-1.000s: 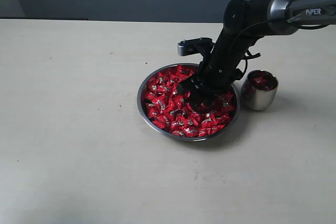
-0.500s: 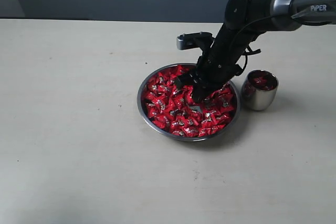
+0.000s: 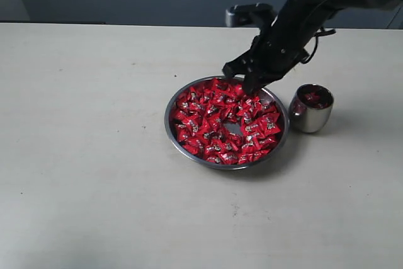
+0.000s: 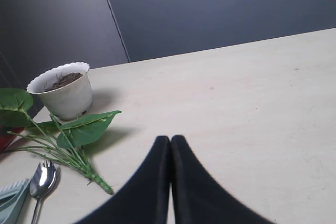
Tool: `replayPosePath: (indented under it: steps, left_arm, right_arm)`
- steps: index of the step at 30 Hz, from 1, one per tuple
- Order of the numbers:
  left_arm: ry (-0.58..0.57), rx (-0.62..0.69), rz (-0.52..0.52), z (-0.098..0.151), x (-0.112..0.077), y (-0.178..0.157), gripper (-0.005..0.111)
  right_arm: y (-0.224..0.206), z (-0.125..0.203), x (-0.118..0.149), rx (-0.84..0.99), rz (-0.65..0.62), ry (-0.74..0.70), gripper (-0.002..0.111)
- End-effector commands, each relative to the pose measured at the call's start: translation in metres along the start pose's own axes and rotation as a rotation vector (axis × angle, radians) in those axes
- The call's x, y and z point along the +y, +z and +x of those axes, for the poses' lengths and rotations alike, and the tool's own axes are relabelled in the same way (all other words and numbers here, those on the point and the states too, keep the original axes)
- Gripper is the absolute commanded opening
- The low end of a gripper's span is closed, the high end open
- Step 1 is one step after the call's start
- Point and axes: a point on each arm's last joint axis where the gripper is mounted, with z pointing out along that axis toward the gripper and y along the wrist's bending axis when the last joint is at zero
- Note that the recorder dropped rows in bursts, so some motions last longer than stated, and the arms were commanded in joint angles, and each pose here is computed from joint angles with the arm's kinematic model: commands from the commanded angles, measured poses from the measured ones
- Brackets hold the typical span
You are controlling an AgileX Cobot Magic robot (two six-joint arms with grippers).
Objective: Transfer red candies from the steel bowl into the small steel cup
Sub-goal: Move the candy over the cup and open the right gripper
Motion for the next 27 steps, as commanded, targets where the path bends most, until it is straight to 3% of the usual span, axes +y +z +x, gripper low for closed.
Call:
replayPosePath:
  steps: [1, 6, 12, 23, 25, 27]
  left_arm:
    - [0.001, -0.012, 0.002, 0.000, 0.000, 0.000, 0.000]
    - [0.001, -0.012, 0.002, 0.000, 0.000, 0.000, 0.000]
    - [0.001, -0.012, 0.002, 0.000, 0.000, 0.000, 0.000]
    - [0.001, -0.012, 0.002, 0.000, 0.000, 0.000, 0.000]
    - [0.001, -0.012, 0.002, 0.000, 0.000, 0.000, 0.000]
    - [0.001, -0.012, 0.002, 0.000, 0.000, 0.000, 0.000]
  right_arm:
    - [-0.045, 0.007, -0.035, -0.061, 0.046, 0.075, -0.001]
    - [-0.067, 0.025, -0.070, -0.074, 0.074, 0.176, -0.001]
    - [-0.054, 0.052, -0.096, -0.040, 0.092, 0.274, -0.001]
    - [-0.040, 0.062, -0.105, -0.043, 0.102, 0.312, -0.001]
    - [-0.036, 0.062, -0.106, -0.033, 0.099, 0.315, 0.004]
    - [-0.034, 0.062, -0.106, -0.032, 0.091, 0.324, 0.017]
